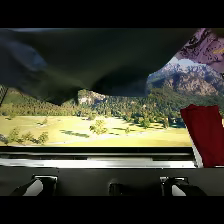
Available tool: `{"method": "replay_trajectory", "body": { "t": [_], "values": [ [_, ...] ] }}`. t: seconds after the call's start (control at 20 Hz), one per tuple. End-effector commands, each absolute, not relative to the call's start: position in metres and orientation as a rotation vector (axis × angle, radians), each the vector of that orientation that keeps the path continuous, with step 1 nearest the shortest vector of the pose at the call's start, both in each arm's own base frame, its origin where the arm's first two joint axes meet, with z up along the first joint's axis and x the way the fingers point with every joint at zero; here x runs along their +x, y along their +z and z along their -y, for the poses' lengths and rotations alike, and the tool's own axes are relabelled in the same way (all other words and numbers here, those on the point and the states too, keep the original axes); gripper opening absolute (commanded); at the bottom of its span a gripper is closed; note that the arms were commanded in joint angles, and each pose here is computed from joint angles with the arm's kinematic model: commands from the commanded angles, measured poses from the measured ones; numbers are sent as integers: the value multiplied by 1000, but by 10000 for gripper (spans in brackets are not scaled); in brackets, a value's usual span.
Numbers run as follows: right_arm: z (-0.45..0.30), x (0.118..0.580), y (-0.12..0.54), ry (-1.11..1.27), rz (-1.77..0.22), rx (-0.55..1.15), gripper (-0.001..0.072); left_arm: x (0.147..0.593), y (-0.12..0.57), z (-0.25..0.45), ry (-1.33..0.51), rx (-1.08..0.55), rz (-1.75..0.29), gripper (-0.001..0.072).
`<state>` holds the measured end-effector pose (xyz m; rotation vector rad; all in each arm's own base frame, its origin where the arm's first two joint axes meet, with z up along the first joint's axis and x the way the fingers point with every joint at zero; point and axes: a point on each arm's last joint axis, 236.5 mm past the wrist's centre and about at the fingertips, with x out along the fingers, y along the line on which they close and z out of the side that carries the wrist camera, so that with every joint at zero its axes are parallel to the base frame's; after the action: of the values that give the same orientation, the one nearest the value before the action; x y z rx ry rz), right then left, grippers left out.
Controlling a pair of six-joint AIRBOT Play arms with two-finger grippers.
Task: Fold the clothes and pants, and hang the long-sleeved shirts on hangers.
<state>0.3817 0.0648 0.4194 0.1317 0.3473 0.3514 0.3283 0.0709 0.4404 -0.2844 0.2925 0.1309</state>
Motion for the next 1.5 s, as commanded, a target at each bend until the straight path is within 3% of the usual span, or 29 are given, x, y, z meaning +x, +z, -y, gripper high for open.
{"method": "replay_trajectory", "body": {
  "t": [0.0,0.15,0.3,0.5,0.8,1.05,1.25,1.45],
  "values": [
    [-51,303,484,252,-167,52,28,236,479,-72,305,-268,-149,16],
    [-40,270,509,187,-77,42,28,202,481,-57,310,-269,-106,16],
    [-35,281,505,170,-84,58,28,211,474,-54,285,-269,-139,16],
    [-29,354,422,159,-380,196,28,295,402,-45,92,-297,-405,16],
    [-18,481,203,148,-960,273,29,454,181,-47,-45,-374,-894,16],
    [-15,560,43,128,-1124,371,29,561,23,-41,4,-425,-987,16],
    [-9,593,-9,95,-1091,407,29,606,-17,-34,-9,-404,-960,16],
    [-12,582,-17,103,-1150,406,29,595,-14,-32,-43,-371,-1012,17]
  ]
}}
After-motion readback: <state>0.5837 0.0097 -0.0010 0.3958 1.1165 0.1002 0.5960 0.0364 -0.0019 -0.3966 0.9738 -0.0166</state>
